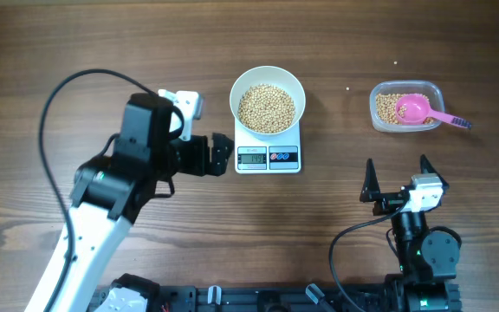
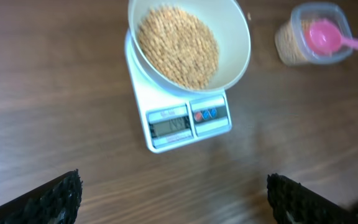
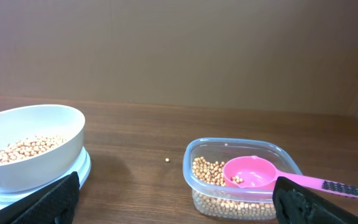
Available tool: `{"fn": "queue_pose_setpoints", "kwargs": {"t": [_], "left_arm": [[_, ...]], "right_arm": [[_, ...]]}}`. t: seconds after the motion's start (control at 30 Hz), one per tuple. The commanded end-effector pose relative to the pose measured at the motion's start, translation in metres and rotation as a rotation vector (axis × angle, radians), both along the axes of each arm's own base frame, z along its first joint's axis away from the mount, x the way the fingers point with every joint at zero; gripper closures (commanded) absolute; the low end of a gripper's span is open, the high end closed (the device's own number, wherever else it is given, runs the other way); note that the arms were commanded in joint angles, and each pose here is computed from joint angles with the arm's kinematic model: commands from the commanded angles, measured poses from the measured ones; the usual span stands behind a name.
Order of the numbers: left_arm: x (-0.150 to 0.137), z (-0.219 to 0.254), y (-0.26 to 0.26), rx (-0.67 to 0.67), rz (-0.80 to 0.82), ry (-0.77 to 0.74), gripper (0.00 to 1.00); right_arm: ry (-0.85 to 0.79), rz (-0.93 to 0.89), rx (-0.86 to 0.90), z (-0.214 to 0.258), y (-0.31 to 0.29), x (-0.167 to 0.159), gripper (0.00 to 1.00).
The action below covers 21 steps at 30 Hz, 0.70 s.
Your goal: Scoop item into bowl and weigh 150g on scale
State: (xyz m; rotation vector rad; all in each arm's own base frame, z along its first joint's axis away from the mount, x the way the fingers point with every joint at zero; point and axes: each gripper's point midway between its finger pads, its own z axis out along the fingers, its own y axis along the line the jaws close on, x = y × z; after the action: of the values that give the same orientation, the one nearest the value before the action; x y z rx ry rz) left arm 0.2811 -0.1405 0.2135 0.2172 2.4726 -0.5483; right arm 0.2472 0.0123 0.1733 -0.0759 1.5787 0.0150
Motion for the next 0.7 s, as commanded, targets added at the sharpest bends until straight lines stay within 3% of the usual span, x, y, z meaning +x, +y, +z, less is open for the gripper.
{"fn": "queue_pose_setpoints", "kwargs": {"t": [0.0, 0.17, 0.67], "left_arm": [[-0.003, 0.006, 0.016, 0.057, 0.047, -0.071, 0.00], [-0.014, -0.008, 0.021, 0.053, 0.053, -0.095, 0.00], [-0.012, -0.011, 0.078, -0.052, 0.262, -0.505, 0.00]], "right_arm": [[-0.011, 0.024, 0.015, 0.002, 0.004, -0.001, 0.00], [-0.011, 0.024, 0.015, 0.002, 0.004, -0.001, 0.00], [-0.011, 0.024, 0.015, 0.002, 0.004, -0.001, 0.00]]}}
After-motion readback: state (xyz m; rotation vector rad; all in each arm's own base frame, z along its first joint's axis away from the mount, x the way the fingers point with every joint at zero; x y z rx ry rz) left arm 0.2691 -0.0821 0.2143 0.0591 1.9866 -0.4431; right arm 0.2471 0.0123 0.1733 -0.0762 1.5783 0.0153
